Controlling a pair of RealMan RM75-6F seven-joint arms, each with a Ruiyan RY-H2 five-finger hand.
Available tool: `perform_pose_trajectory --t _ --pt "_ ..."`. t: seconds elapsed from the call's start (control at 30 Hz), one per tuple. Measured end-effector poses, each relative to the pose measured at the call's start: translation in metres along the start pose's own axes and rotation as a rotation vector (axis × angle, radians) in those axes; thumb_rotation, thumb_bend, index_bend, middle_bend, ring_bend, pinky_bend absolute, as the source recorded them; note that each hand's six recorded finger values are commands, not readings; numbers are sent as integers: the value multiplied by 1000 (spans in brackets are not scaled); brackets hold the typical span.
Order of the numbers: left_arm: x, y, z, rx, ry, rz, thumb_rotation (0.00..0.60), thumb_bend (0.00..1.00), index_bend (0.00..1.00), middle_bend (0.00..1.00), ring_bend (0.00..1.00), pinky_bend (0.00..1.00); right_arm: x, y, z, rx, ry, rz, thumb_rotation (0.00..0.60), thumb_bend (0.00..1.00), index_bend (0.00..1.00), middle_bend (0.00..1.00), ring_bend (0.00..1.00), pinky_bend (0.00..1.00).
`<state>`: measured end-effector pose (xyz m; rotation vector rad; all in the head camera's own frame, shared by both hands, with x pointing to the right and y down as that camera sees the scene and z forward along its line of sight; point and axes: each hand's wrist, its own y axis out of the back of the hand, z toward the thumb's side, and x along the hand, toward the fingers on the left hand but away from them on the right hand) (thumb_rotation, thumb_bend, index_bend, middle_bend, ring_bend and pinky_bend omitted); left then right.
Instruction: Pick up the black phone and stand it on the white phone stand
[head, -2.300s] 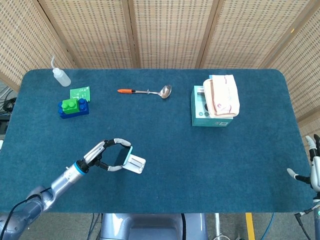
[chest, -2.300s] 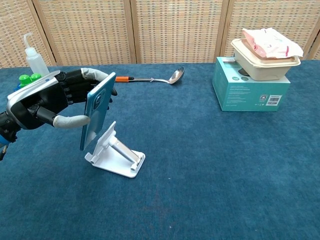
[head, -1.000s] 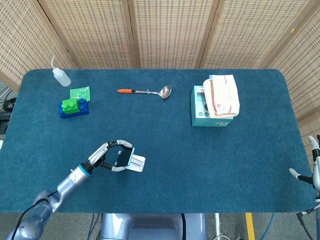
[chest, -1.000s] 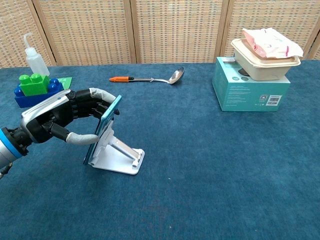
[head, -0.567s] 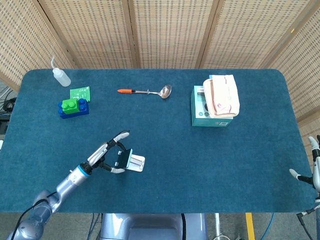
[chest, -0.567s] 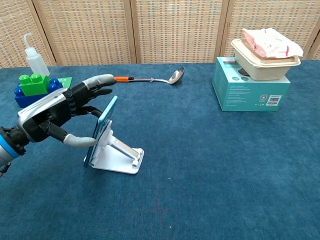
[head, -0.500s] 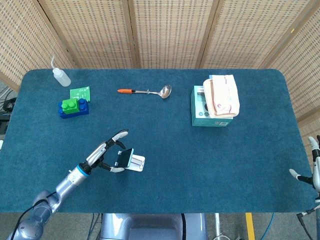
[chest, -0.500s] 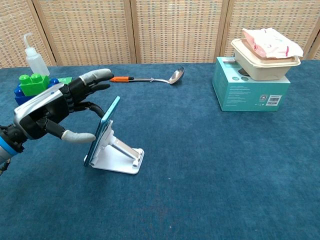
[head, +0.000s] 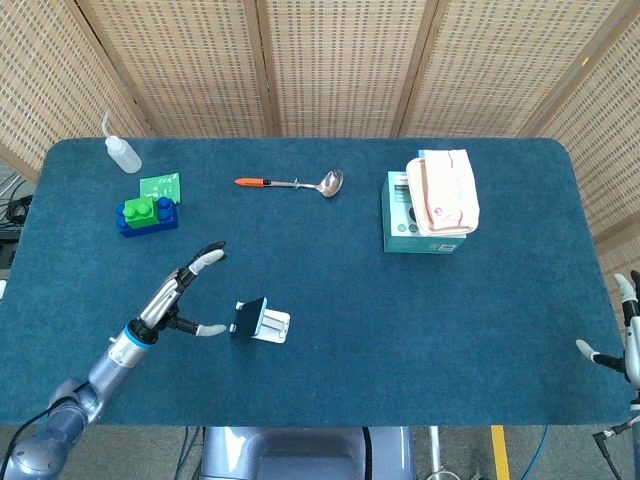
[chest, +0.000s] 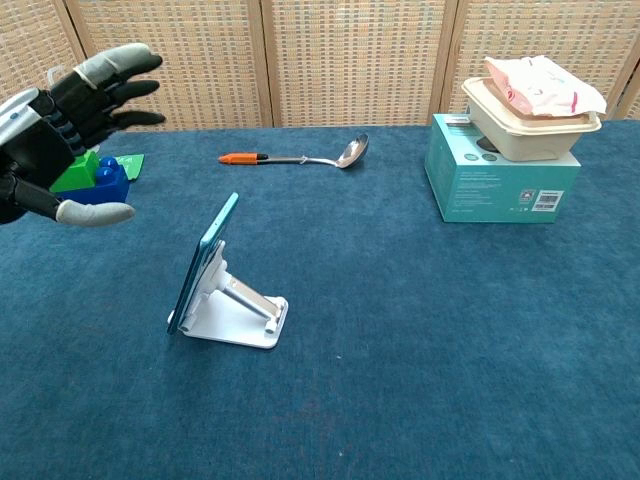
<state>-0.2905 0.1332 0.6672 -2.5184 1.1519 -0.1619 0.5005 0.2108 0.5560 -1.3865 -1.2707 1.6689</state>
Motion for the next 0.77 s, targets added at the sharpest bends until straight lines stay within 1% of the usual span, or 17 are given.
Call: perform_pose_trajectory --t 0.1,0.2,0.27,0.37,0.47,0.57,0.6,0.67,0.73,0.77 --pt "-4 20 2 120 16 13 600 55 0 0 0 0 1 0 0 -7 5 3 600 0 0 0 0 0" --pt "-5 34 6 209 44 30 600 54 0 0 0 0 2 1 0 -18 11 5 600 0 0 0 0 0" --pt "-8 44 11 267 86 43 600 54 0 0 0 0 3 1 -1 -24 14 7 600 0 0 0 0 0" --pt "-16 61 23 355 181 59 600 52 0 0 0 0 4 3 -2 -27 19 4 600 0 0 0 0 0" --pt "-27 77 43 452 307 68 600 50 0 0 0 0 5 3 -2 -25 22 3 600 0 0 0 0 0" --pt "-47 99 65 583 462 57 600 48 0 0 0 0 6 3 -1 -24 29 1 600 0 0 0 0 0" --pt "-60 111 72 641 535 50 600 48 0 0 0 0 6 3 -1 -23 32 0 600 0 0 0 0 0" --pt "-82 128 82 714 644 46 600 48 0 0 0 0 8 4 0 -23 37 -5 600 0 0 0 0 0" --pt "-105 139 90 759 741 41 600 48 0 0 0 0 9 4 1 -23 40 -7 600 0 0 0 0 0" --pt "-115 140 91 766 773 38 600 49 0 0 0 0 9 4 1 -23 42 -7 600 0 0 0 0 0"
